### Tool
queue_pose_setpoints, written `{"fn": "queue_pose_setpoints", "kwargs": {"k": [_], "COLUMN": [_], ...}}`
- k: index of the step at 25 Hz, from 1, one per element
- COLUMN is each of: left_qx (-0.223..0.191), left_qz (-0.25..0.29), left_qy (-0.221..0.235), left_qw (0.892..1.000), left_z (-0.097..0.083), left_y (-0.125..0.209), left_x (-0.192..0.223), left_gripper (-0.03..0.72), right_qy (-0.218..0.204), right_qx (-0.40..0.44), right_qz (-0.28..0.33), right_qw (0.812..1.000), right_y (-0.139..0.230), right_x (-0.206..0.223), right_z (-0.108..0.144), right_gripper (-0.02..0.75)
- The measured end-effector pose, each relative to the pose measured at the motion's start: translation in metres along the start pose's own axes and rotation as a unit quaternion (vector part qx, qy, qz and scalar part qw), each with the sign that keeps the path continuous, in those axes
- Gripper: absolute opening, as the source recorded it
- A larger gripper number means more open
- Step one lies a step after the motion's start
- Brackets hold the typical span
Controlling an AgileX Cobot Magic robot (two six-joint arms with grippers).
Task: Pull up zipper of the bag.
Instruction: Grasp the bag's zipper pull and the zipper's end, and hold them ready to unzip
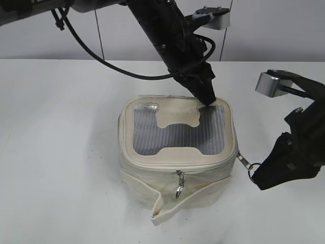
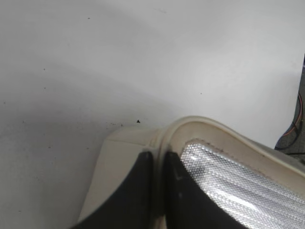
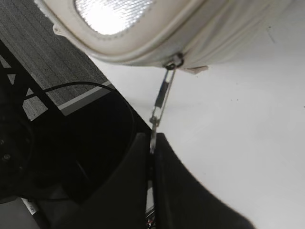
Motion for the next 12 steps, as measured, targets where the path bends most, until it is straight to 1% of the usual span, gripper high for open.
{"fn": "queue_pose_setpoints", "kwargs": {"k": [3,7,9,10,12], "left_qx": [0.000,0.000,0.000,0.000,0.001], "left_qz": [0.001,0.001,0.001,0.001,0.001], "left_qy": [0.000,0.000,0.000,0.000,-0.001], "left_qw": [1.000,1.000,1.000,1.000,1.000], "left_z": [0.000,0.000,0.000,0.000,0.000], "left_y": [0.000,0.000,0.000,0.000,0.000], "left_x": [0.000,0.000,0.000,0.000,0.000], "left_gripper": [0.038,0.038,0.038,0.038,0.038], "right_qy": [-0.008,-0.015,-0.010,-0.014,-0.007], "right_qx": [-0.023,-0.076,-0.098,-0.109,-0.120], "right_qz": [0.006,0.013,0.000,-0.004,-0.028], "right_qw": [1.000,0.997,0.995,0.994,0.992], "right_y": [-0.002,-0.013,-0.021,-0.024,-0.032], "right_x": [0.005,0.023,0.031,0.035,0.041], "right_z": [0.015,0.044,0.056,0.064,0.074], "right_gripper": [0.005,0.005,0.005,0.005,0.005]}}
Point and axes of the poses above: a point on each arm's last joint axis where the gripper is mounted, x pointing out along that axis toward the gripper, z along the wrist's bending axis when the last joint is at zero, y = z × x, the point moved 3 cm from there along x, pointing out along that axis toward the gripper, and after that the axes turned 10 degrees about -x, right-handed, at the moved point
